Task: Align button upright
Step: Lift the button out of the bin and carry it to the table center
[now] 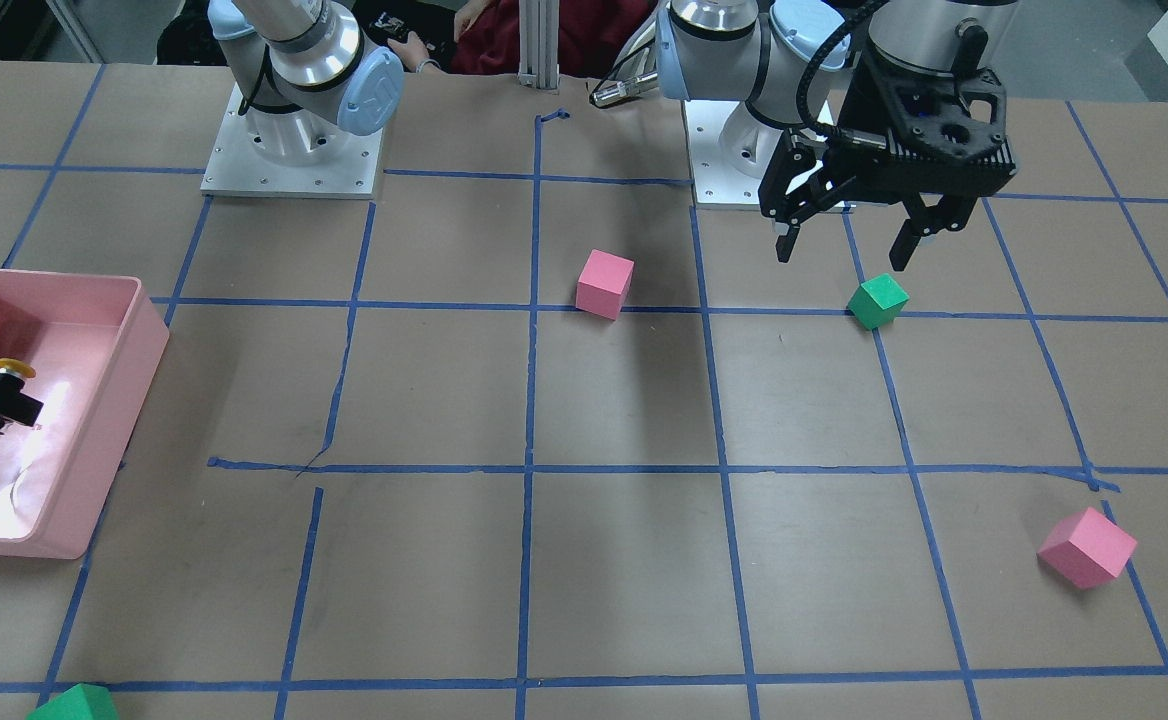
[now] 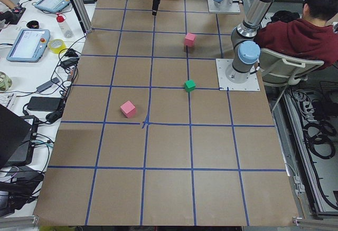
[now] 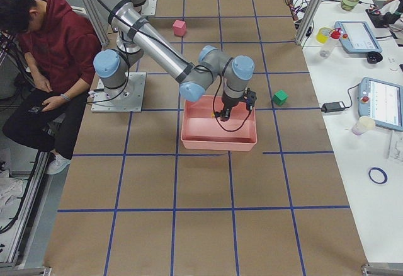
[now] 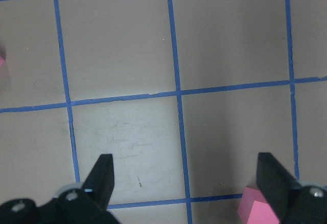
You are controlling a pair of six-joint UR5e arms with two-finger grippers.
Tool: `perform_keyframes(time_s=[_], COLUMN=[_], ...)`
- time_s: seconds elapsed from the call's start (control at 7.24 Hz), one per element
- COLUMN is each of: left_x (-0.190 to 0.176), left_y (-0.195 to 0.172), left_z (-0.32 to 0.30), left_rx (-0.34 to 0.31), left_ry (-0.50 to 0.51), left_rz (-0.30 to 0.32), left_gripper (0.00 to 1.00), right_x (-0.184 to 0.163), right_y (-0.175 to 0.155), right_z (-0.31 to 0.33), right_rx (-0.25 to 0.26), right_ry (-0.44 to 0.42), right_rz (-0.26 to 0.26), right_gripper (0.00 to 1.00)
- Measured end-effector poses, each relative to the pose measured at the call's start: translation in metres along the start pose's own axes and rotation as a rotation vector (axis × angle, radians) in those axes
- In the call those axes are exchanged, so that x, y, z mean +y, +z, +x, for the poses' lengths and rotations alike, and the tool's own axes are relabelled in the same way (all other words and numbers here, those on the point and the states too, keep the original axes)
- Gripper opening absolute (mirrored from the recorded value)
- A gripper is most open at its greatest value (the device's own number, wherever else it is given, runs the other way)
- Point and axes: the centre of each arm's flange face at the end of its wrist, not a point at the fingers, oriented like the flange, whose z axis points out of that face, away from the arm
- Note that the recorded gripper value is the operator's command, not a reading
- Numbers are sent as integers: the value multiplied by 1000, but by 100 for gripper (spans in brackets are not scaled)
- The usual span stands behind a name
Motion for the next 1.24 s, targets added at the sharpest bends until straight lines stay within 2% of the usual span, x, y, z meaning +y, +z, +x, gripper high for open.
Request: perform_keyframes(time_s=[0.28, 0.41, 0.55, 0.69, 0.97, 1.24], left_x=[0, 0, 0, 0, 0, 0], left_y=[0, 0, 0, 0, 1, 1], left_z=[0, 0, 1, 1, 0, 0], left_rx=[0, 0, 0, 0, 0, -1], left_ry=[0, 1, 2, 2, 1, 1], left_rz=[0, 0, 0, -1, -2, -2], left_gripper=[100, 100, 100, 100, 100, 100], right_x=[-13, -17, -15, -10, -6, -2], right_y=[-62, -78, -85, -84, -52, -16], right_z=[-51, -98, -156, -215, -326, -391], right_rx=[29, 33, 14, -25, -98, -157], right_ry=[-78, -108, -113, -109, -65, -77], right_rz=[89, 116, 134, 141, 151, 150], right_gripper=[0, 0, 0, 0, 0, 0])
